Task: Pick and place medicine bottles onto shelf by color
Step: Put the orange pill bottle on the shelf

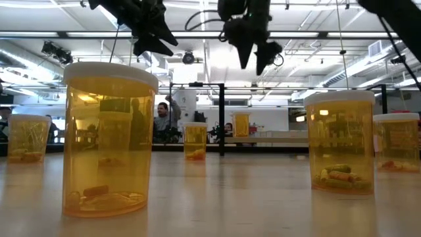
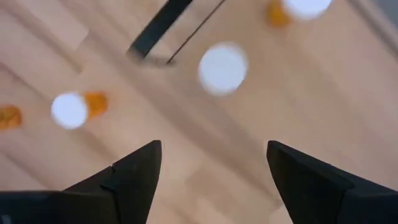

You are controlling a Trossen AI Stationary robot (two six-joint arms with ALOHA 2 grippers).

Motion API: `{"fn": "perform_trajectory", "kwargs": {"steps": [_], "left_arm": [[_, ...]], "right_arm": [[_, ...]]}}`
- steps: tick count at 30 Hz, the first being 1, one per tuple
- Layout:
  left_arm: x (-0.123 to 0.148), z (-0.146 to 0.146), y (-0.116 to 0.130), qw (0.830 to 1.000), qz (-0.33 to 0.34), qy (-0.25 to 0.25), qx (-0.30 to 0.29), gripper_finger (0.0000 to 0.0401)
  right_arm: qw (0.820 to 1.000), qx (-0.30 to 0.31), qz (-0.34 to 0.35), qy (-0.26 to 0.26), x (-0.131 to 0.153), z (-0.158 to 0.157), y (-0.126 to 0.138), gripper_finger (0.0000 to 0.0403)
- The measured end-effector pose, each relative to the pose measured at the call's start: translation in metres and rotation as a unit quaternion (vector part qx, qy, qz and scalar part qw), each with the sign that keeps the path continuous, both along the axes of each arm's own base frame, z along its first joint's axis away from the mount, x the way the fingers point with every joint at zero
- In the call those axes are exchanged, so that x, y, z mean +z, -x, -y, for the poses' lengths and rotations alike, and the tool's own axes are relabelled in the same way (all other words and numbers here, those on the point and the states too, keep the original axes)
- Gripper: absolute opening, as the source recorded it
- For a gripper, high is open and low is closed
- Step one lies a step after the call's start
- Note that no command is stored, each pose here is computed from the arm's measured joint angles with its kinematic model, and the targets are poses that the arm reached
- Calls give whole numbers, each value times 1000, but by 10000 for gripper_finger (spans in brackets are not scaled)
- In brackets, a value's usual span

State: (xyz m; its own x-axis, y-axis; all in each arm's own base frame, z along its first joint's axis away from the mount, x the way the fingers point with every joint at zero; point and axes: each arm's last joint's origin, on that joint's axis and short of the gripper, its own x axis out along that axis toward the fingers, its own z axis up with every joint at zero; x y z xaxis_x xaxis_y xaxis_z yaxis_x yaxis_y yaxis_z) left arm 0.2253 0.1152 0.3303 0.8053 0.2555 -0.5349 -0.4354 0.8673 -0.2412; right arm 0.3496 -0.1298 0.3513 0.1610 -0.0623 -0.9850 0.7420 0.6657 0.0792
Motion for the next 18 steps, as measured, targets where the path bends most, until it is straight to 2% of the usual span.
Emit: {"fn": "perform_trajectory", "kwargs": {"steps": [6, 10, 14, 18], "left_arm": [[-2, -6, 4, 1000, -10, 3, 12, 198], [-2, -6, 5, 1000, -13, 7, 14, 202], [-3, -5, 5, 1000, -14, 12, 15, 199], [-3, -3, 3, 1000, -12, 16, 14, 196]], "right_arm": [[998, -35, -57, -9, -31, -67, 19, 298], [996, -71, -48, -27, -61, -105, 37, 298], [993, -87, -41, -61, -89, -138, 55, 298], [990, -100, -79, -60, -118, -164, 74, 299]]}}
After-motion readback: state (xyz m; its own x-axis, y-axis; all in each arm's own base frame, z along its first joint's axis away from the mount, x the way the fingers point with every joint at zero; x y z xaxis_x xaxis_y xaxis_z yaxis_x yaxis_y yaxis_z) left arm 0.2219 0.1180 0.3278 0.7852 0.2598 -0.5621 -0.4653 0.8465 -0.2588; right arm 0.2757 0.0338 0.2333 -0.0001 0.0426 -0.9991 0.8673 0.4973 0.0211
